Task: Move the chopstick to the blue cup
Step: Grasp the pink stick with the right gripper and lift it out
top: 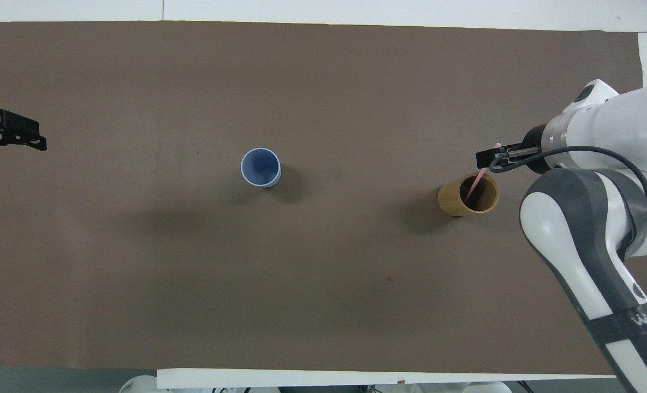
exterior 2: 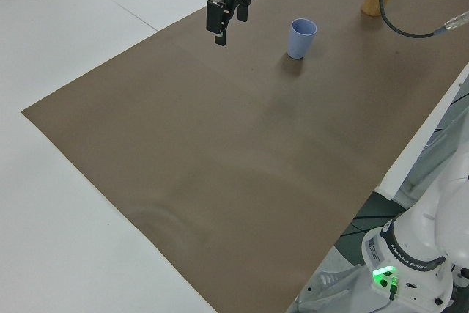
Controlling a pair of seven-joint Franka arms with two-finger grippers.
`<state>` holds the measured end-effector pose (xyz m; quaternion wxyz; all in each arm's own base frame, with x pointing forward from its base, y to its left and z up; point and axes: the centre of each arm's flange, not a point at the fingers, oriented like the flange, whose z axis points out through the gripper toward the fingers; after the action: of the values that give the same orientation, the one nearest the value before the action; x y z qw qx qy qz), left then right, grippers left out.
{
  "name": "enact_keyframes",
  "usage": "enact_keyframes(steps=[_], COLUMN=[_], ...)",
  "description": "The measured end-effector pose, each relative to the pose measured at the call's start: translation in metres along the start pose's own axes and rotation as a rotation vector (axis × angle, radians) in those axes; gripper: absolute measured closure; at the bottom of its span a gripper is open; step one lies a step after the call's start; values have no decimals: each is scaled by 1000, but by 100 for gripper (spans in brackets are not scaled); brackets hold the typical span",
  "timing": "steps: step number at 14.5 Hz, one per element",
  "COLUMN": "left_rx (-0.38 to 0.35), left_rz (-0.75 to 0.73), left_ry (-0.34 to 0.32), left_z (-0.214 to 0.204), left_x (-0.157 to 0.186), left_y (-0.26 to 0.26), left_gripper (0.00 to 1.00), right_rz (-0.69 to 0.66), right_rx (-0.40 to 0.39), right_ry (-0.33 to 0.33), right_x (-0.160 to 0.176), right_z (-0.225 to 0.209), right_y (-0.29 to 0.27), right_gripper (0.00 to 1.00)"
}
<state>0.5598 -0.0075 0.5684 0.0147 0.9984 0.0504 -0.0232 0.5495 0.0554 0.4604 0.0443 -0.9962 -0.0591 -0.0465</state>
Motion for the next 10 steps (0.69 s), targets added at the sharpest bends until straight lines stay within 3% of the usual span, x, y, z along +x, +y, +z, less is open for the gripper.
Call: enact_keyframes(steps=[4,5,7,9,10], left_rx=[0,0,0,0,0], left_rz=[3,3,3,3,3], left_ry=[3,3,3,3,3], left_z=[-2,-2,-2,-2,-2], left_x=[0,0,0,0,0], left_y=[1,1,1,2,2], left_gripper=[0,0,0,0,0], right_rz=[3,3,4,4,4], right_rx=[0,0,-1,-1,-1], right_ry=[1,2,7,8,8], right_x=[5,6,7,7,7], right_z=[13,16,17,17,17], right_y=[2,2,3,3,3], right_gripper=[25,35,40,59,59])
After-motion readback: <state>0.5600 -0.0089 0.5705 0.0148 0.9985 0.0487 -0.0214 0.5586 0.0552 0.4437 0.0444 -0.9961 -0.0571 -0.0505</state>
